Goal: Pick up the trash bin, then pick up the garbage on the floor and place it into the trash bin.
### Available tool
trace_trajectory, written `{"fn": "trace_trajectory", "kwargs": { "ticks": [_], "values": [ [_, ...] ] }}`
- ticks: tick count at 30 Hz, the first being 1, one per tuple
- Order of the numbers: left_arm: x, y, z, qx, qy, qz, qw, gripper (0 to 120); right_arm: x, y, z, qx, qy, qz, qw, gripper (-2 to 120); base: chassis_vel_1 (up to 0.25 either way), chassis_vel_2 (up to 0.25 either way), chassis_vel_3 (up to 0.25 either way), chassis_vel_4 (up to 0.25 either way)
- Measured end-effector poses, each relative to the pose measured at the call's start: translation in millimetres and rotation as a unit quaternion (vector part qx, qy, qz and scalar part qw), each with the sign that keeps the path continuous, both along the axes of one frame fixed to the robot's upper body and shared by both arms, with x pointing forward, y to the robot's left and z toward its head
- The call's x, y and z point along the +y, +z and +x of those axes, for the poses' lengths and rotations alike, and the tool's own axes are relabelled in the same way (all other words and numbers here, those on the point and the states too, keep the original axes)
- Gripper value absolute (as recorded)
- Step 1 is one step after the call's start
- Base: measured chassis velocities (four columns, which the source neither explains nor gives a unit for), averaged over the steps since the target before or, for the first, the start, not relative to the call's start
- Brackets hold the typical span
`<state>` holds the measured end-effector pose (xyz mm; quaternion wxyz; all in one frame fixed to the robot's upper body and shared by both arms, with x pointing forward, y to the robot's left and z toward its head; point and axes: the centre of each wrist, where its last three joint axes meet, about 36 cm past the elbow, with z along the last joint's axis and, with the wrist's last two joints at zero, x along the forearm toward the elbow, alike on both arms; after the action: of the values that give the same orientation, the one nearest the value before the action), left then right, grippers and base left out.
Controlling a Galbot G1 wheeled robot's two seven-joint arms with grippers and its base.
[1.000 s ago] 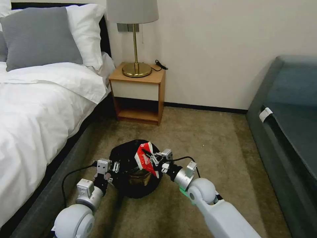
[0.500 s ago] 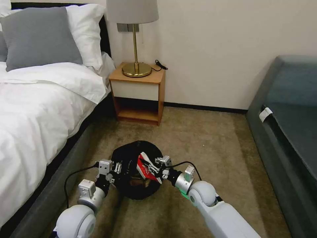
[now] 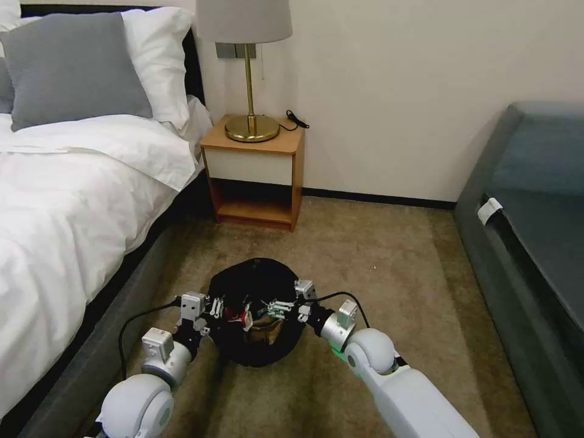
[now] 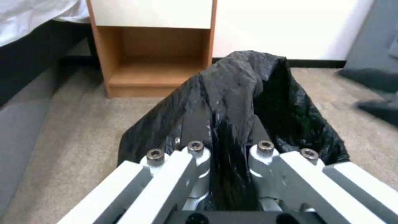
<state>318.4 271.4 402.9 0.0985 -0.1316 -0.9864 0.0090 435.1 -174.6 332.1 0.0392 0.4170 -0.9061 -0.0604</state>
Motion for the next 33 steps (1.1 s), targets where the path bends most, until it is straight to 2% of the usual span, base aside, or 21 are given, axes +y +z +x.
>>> {"fn": "trace_trajectory", "kwargs": {
  "ticks": [2, 3, 7, 8, 10, 12, 14, 15, 16, 18, 19, 21, 22, 25, 26, 27, 29, 30, 31, 32, 33],
  "values": [
    [0.6, 2.1, 0.7, -0.001, 0.007, -0.009, 0.9999, 6, -27.2, 3.5, 2.6, -0.013, -0.018, -0.019, 1.0, 100, 0.0, 0.0, 0.0, 0.0],
    [0.6, 2.1, 0.7, -0.001, 0.007, -0.009, 0.9999, 6, -27.2, 3.5, 2.6, -0.013, -0.018, -0.019, 1.0, 100, 0.0, 0.0, 0.0, 0.0],
    [-5.9, 8.6, 0.0, -0.003, 0.032, -0.059, 0.9978, 6, -88.7, 6.1, 9.5, -0.031, -0.075, -0.047, 0.996, 100, 0.0, 0.0, 0.0, 0.0],
    [-5.9, 8.6, 0.0, -0.003, 0.032, -0.059, 0.9978, 6, -88.7, 6.1, 9.5, -0.031, -0.075, -0.047, 0.996, 100, 0.0, 0.0, 0.0, 0.0],
    [-8.4, 7.4, 1.8, -0.009, 0.05, -0.087, 0.9949, 6, -116.4, 5.1, 10.2, -0.036, -0.106, -0.057, 0.992, 100, 0.0, 0.0, 0.0, 0.0],
    [-11.4, 3.9, 4.7, -0.012, 0.082, -0.126, 0.9885, 6, -141.3, 6.4, 9.2, -0.044, -0.138, -0.075, 0.987, 100, 0.0, 0.0, 0.0, 0.0],
    [-12.6, 3.9, 5.5, -0.01, 0.093, -0.141, 0.9856, 6, -148.7, 7.5, 8.4, -0.047, -0.147, -0.082, 0.985, 100, 0.0, 0.0, 0.0, 0.0],
    [-14.9, 4.0, 7.7, -0.004, 0.123, -0.176, 0.9765, 6, -160.9, 8.6, 5.4, -0.051, -0.162, -0.091, 0.981, 100, 0.0, 0.0, 0.0, 0.0],
    [-14.9, 4.0, 7.7, -0.004, 0.123, -0.176, 0.9765, 6, -160.9, 8.6, 5.4, -0.051, -0.162, -0.091, 0.981, 100, 0.0, 0.0, 0.0, 0.0],
    [-17.2, 3.9, 9.8, 0.003, 0.152, -0.212, 0.9653, 6, -167.8, 8.7, 0.1, -0.054, -0.176, -0.091, 0.979, 100, 0.0, 0.0, 0.0, 0.0],
    [-17.2, 3.9, 9.8, 0.003, 0.152, -0.212, 0.9653, 6, -167.8, 8.7, 0.1, -0.054, -0.176, -0.091, 0.979, 100, 0.0, 0.0, 0.0, 0.0],
    [-18.4, 3.2, 11.5, 0.007, 0.17, -0.24, 0.9557, 6, -168.5, 6.4, -4.2, -0.055, -0.182, -0.088, 0.978, 100, 0.0, 0.0, 0.0, 0.0],
    [-18.4, 3.2, 11.5, 0.007, 0.17, -0.24, 0.9557, 6, -168.5, 6.4, -4.2, -0.055, -0.182, -0.088, 0.978, 100, 0.0, 0.0, 0.0, 0.0],
    [-21.6, 0.4, 14.6, 0.019, 0.194, -0.304, 0.9327, 4, -167.8, 1.6, -11.2, -0.058, -0.19, -0.083, 0.977, 100, 0.0, 0.0, 0.0, 0.0],
    [-21.6, 0.4, 14.6, 0.019, 0.194, -0.304, 0.9327, 4, -167.8, 1.6, -11.2, -0.058, -0.19, -0.083, 0.977, 100, 0.0, 0.0, 0.0, 0.0],
    [-22.9, -0.9, 15.7, 0.02, 0.197, -0.322, 0.9258, 4, -168.1, 0.3, -13.1, -0.058, -0.191, -0.083, 0.976, 100, 0.0, 0.0, 0.0, 0.0],
    [-26.4, -4.4, 21.6, 0.012, 0.201, -0.387, 0.8996, 4, -171.5, -0.2, -18.9, -0.059, -0.196, -0.079, 0.976, 100, 0.0, 0.0, 0.0, 0.0],
    [-26.4, -4.4, 21.6, 0.012, 0.201, -0.387, 0.8996, 4, -171.5, -0.2, -18.9, -0.059, -0.196, -0.079, 0.976, 100, 0.0, 0.0, 0.0, 0.0],
    [-29.7, -9.0, 25.0, 0.009, 0.199, -0.421, 0.8848, 3, -173.3, 1.1, -22.7, -0.056, -0.199, -0.067, 0.976, 100, 0.0, 0.0, 0.0, 0.0],
    [-31.9, -12.2, 26.5, 0.004, 0.195, -0.437, 0.8782, 3, -174.9, 2.6, -24.3, -0.056, -0.201, -0.062, 0.976, 100, 0.0, 0.0, 0.0, 0.0],
    [-31.9, -12.2, 26.5, 0.004, 0.195, -0.437, 0.8782, 3, -174.9, 2.6, -24.3, -0.056, -0.201, -0.062, 0.976, 100, 0.0, 0.0, 0.0, 0.0]
  ]
}}
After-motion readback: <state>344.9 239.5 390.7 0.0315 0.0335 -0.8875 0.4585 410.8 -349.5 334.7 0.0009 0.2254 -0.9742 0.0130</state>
